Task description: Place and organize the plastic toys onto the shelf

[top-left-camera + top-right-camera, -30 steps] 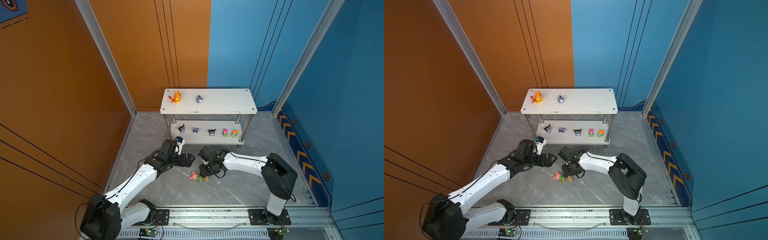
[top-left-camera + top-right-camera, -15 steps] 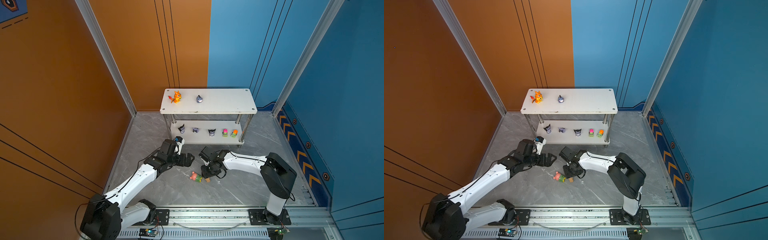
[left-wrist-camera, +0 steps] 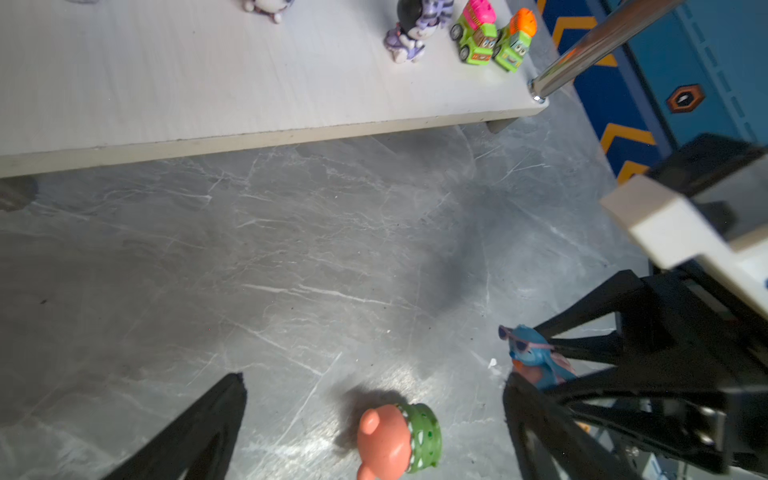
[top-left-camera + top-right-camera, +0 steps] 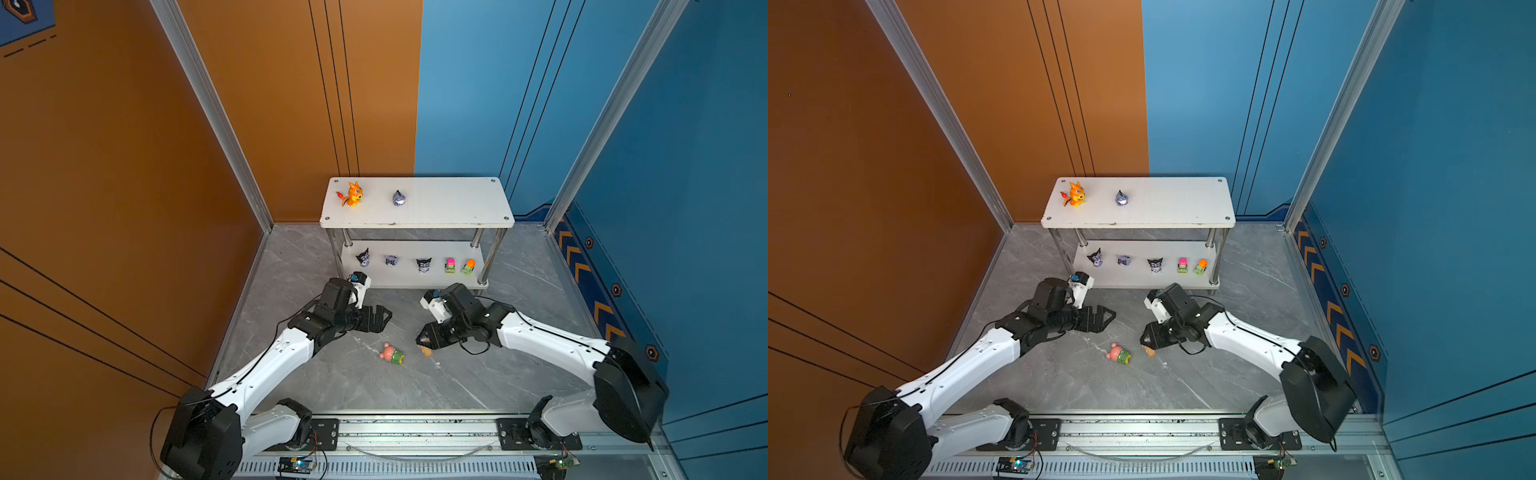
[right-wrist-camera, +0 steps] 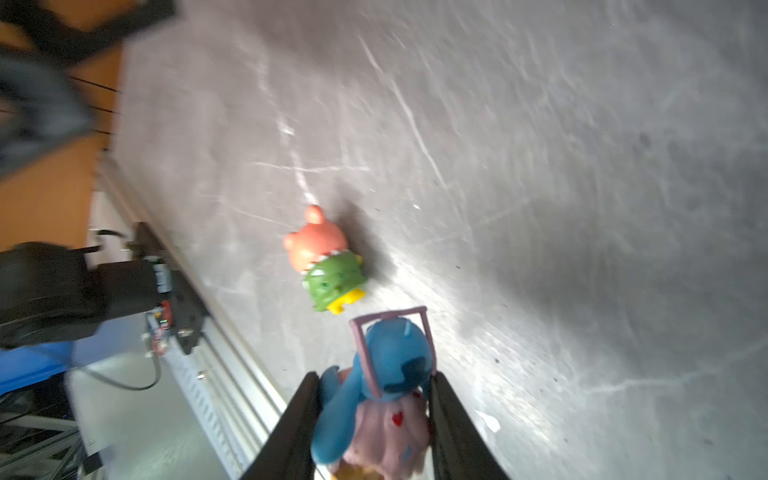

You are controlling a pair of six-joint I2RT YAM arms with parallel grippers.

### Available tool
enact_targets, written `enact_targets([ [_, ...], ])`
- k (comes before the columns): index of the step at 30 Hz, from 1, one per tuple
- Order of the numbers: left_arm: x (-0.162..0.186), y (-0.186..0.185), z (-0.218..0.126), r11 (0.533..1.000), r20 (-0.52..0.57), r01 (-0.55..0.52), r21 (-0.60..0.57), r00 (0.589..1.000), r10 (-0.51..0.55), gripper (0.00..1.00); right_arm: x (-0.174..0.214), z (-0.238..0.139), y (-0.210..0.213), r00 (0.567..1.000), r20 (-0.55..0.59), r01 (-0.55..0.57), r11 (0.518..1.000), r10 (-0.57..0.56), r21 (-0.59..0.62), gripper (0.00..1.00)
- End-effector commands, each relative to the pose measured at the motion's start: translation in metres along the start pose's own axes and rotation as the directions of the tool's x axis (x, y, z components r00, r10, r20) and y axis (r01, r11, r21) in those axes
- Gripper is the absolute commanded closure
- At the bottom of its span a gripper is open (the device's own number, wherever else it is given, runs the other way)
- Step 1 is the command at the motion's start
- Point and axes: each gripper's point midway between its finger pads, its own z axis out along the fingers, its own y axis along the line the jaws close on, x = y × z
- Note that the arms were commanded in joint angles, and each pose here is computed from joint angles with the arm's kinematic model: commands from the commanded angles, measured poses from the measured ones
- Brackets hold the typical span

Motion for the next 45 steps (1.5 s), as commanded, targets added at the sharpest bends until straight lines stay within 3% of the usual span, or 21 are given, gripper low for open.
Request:
enact_targets([
  [1, -0.008, -0.032, 0.003, 0.983, 0.034, -0.004, 0.184, 0.999, -0.002, 0.01, -0.012, -0.029, 0.042, 0.977, 0.152, 0.189, 0.941, -0.151, -0.279, 0.66],
  [6, -0.018, -0.072, -0.005, 0.927, 0.103, -0.069, 0.368, 0.994, 0.033, 0.00, -0.026, -0.075, 0.057, 0.936, 0.320, 0.278, 0.861, -0.144, -0.426, 0.66],
  [10, -0.021, -0.096, -0.010, 0.873, 0.127, -0.105, 0.476, 0.991, 0.050, 0.01, -0.030, -0.090, 0.065, 0.929, 0.339, 0.311, 0.810, -0.148, -0.497, 0.67],
  [14, -0.016, -0.120, -0.010, 0.828, 0.132, -0.147, 0.540, 0.987, 0.089, 0.00, -0.033, -0.089, 0.065, 0.933, 0.329, 0.305, 0.805, -0.146, -0.509, 0.66],
  [29, -0.012, -0.145, -0.017, 0.752, 0.218, -0.276, 0.599, 0.959, 0.179, 0.02, -0.034, -0.082, 0.068, 0.942, 0.295, 0.298, 0.807, -0.162, -0.509, 0.68],
  [33, -0.017, -0.135, -0.017, 0.778, 0.237, -0.254, 0.575, 0.962, 0.139, 0.04, -0.030, -0.064, 0.040, 0.958, 0.239, 0.240, 0.897, -0.157, -0.372, 0.69],
  [36, -0.020, -0.121, -0.017, 0.816, 0.254, -0.235, 0.528, 0.961, 0.112, 0.04, -0.020, -0.041, 0.002, 0.986, 0.150, 0.107, 0.966, -0.073, -0.236, 0.69],
  [40, -0.018, -0.103, -0.016, 0.853, 0.253, -0.215, 0.475, 0.962, 0.102, 0.04, 0.007, -0.005, -0.041, 0.998, 0.016, -0.056, 0.992, 0.058, -0.110, 0.72],
  [45, -0.017, -0.097, -0.015, 0.867, 0.243, -0.209, 0.452, 0.964, 0.106, 0.04, 0.037, 0.022, -0.085, 0.983, -0.084, -0.153, 0.983, 0.162, 0.105, 0.71],
])
